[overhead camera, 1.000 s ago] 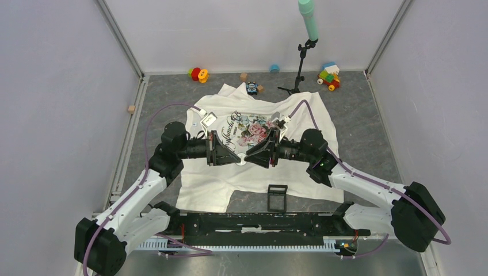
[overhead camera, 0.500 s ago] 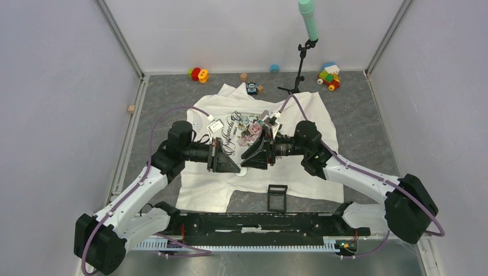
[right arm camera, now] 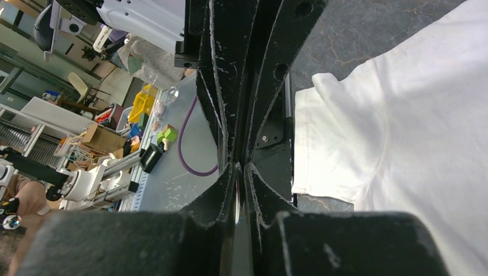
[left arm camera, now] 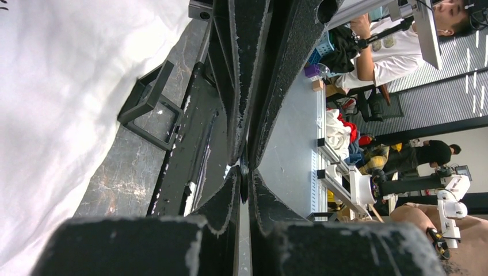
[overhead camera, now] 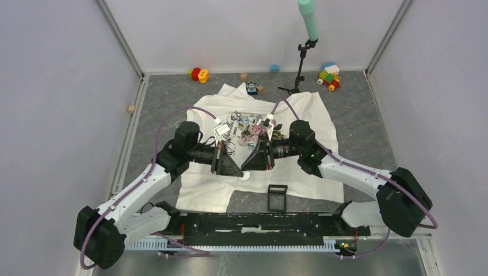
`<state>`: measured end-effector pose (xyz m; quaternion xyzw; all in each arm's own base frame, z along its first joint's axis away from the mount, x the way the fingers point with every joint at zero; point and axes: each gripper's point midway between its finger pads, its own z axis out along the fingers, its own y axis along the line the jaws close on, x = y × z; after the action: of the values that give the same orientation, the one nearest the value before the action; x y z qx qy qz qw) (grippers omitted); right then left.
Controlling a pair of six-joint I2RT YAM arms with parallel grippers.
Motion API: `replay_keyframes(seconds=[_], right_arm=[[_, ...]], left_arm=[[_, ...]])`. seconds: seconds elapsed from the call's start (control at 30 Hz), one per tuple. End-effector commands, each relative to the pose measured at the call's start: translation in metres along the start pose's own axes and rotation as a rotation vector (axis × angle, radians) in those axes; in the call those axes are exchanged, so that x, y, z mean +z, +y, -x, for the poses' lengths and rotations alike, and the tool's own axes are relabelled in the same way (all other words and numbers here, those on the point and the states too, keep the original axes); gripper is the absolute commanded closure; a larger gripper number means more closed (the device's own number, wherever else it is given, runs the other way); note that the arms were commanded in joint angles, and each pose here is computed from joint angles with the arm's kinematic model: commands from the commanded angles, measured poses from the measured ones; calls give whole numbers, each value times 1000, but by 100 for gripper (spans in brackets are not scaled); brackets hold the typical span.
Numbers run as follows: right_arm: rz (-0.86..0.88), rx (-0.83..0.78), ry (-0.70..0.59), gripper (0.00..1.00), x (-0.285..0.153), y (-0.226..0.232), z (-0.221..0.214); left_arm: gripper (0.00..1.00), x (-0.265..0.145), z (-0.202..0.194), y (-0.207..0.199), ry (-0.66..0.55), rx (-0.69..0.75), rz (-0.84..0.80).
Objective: Pin the brooch onto the clothing
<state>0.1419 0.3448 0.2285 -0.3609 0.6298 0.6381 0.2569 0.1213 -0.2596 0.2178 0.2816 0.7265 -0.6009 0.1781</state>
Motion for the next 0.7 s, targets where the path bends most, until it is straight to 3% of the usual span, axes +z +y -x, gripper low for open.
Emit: replay_keyframes(seconds=[0.0,0.1,0.23,0.27,0.33,0.4,0.5,0.67], right_arm=[[29,-1,16,89,0,4,-5],[35,1,23,100,0,5,-8],[35,-6,17,100,-2,7,-8],[22,-13,3,100,-2,6,-4],[-3,-39,-32,100,-3,6,4],[-39,-86,-98,100,-5,8,21],[-189,-164,-235,100,-15,-4,50],[-321,-240,-528,100,-39,2,97]], left_arm=[[98,-1,18,-13,-28,114,-16],[98,-1,21,-11,-41,123,2],[95,-1,27,-8,-72,131,32],[81,0,30,-7,-84,130,39],[38,0,35,-6,-114,137,47],[13,-2,42,-3,-166,154,79],[1,-7,57,-7,-291,196,98],[0,-17,87,-24,-537,197,53]])
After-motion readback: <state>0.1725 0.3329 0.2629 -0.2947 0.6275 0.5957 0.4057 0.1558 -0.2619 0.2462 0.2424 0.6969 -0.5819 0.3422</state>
